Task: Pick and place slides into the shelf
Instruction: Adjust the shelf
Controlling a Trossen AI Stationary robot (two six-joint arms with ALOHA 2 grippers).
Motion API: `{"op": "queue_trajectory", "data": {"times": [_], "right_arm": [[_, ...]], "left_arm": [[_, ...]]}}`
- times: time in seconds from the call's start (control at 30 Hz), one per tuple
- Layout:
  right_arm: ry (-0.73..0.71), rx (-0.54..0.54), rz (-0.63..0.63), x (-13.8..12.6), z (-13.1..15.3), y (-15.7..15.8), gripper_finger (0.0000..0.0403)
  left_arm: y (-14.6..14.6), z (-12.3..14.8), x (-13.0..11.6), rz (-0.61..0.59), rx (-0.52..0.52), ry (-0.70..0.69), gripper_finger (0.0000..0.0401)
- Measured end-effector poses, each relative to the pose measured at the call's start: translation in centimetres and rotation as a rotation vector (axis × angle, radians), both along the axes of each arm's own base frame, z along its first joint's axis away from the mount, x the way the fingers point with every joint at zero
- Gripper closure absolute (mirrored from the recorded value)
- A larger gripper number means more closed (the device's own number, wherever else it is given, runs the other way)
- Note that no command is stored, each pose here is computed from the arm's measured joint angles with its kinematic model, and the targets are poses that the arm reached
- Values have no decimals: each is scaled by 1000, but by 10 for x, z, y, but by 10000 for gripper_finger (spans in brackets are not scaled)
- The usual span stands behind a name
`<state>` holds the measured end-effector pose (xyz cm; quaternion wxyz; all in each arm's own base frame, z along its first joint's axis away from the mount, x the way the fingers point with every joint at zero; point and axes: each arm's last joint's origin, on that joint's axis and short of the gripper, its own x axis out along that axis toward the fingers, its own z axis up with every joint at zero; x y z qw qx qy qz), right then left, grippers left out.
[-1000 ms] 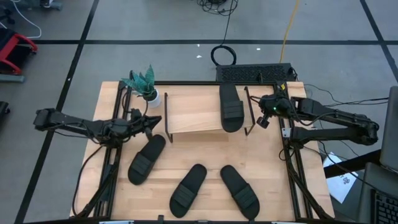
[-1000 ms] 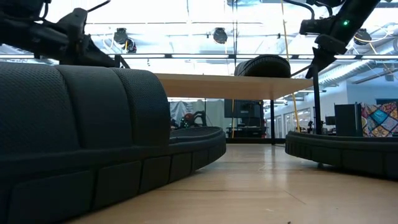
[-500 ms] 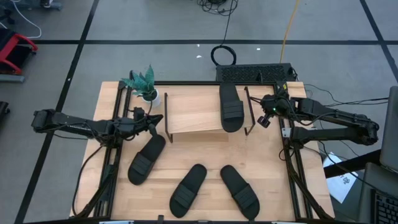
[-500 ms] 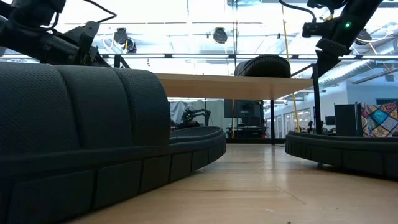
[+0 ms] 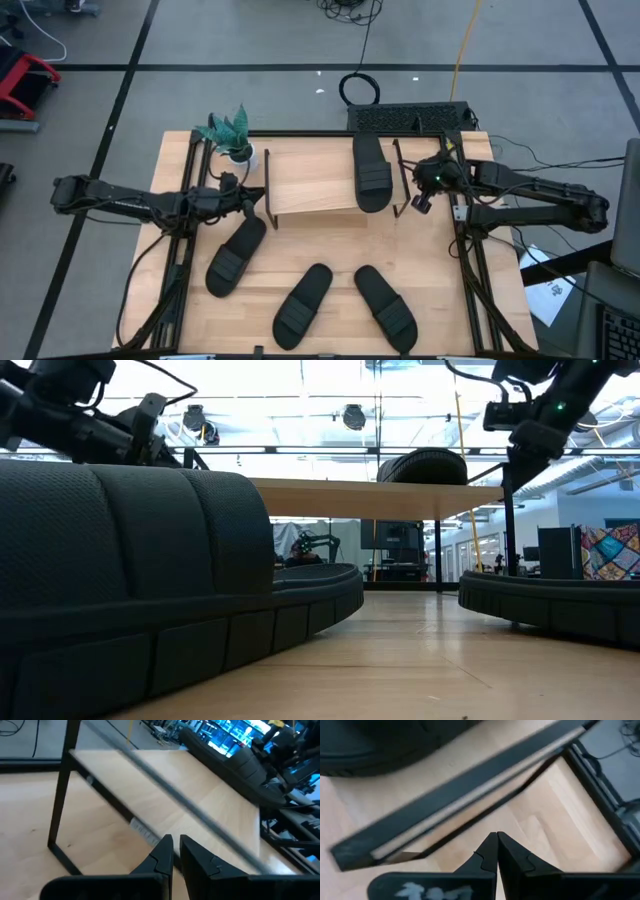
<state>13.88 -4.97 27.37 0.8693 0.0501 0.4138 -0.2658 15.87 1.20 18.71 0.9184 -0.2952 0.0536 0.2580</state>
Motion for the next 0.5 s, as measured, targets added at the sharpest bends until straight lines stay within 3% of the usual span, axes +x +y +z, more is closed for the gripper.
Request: {"op": "queue_trajectory", "data": {"times": [0.27,0.5], "right_arm": [[-38,9,88,7,2,15,403],[-45,28,159,9,1,30,403]], "left_arm": [[5,26,9,16,-6,125,371],[14,32,22,62,-14,212,371]]}}
